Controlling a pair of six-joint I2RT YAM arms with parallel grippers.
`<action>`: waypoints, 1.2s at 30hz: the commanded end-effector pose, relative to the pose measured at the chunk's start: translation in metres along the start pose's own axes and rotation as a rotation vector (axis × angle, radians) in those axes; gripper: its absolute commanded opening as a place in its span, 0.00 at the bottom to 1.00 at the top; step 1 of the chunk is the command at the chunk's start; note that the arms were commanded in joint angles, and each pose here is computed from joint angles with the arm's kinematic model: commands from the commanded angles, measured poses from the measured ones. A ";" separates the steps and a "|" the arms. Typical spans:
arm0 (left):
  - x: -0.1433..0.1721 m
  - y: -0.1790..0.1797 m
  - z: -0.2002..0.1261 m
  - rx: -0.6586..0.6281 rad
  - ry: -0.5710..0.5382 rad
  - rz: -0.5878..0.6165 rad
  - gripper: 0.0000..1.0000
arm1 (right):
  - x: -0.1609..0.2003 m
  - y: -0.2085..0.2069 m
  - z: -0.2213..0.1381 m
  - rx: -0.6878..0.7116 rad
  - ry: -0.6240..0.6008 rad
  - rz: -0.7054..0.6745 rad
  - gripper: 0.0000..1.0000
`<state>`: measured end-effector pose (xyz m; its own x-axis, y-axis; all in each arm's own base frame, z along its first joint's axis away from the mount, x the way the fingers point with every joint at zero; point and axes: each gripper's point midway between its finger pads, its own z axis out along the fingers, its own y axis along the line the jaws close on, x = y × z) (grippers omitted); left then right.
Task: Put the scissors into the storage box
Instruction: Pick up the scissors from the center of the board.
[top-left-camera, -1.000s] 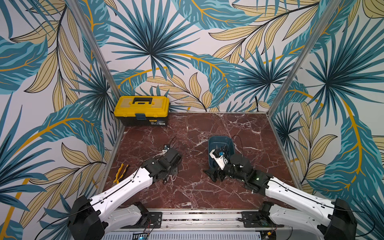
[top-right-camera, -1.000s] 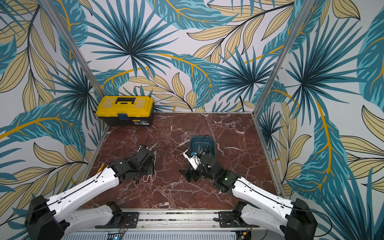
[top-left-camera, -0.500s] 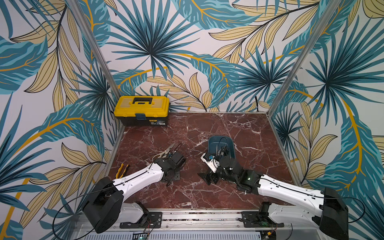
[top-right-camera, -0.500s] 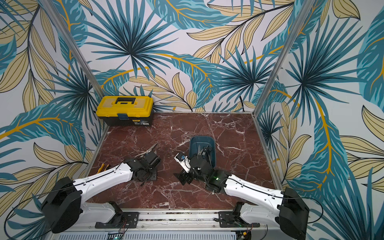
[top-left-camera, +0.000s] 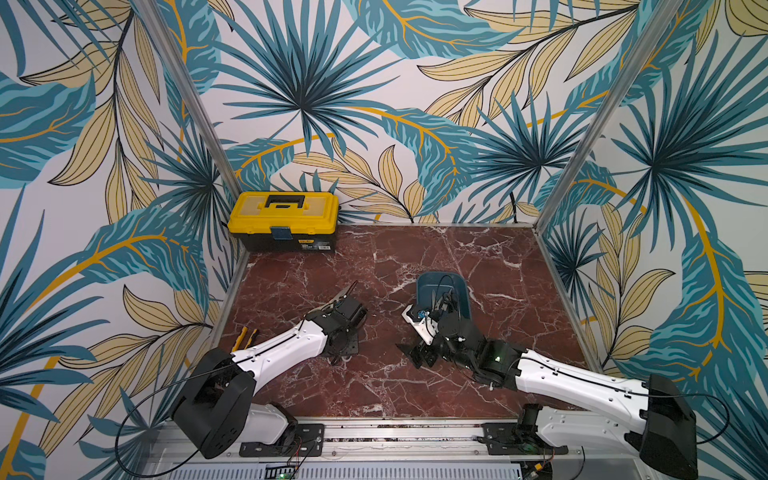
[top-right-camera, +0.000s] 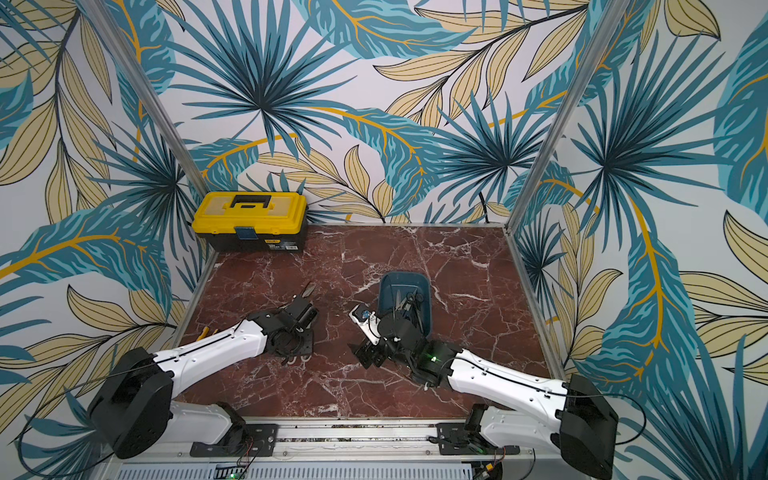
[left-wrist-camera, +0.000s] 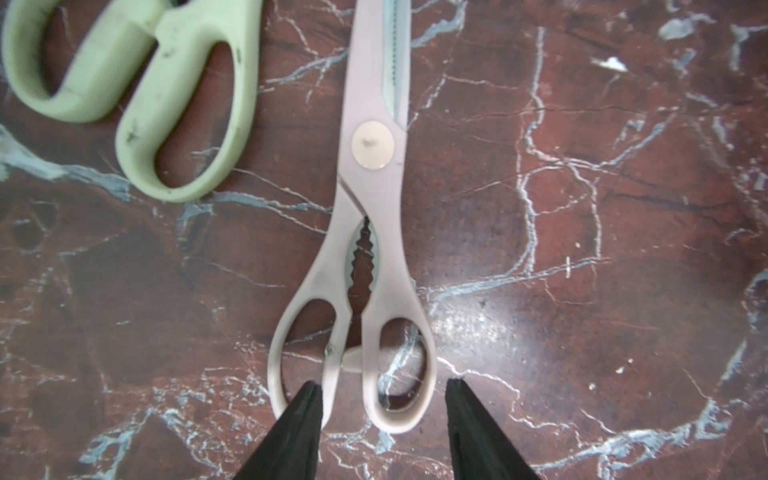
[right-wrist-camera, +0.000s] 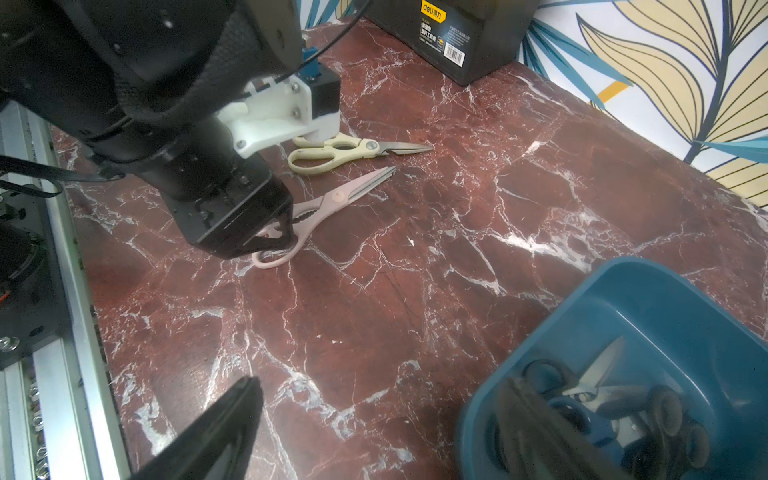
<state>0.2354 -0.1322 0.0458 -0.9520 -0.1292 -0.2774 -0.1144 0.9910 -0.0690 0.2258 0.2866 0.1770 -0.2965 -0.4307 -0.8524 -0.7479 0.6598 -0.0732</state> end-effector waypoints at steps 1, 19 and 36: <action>-0.005 0.001 0.004 0.019 -0.006 -0.004 0.52 | -0.002 -0.004 -0.001 0.037 0.001 0.007 0.93; 0.013 0.006 0.039 -0.013 0.084 -0.009 0.43 | 0.008 -0.005 0.004 0.074 0.025 0.002 0.94; 0.001 -0.001 0.029 -0.003 0.064 0.044 0.17 | -0.001 -0.018 -0.003 0.146 0.016 -0.019 0.95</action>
<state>0.2431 -0.1308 0.0181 -0.9660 -0.1013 -0.2377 -0.0926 0.9946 -0.0477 0.2352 0.2756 0.1734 -0.2998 -0.4515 -0.8404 -0.6748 0.7230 -0.1477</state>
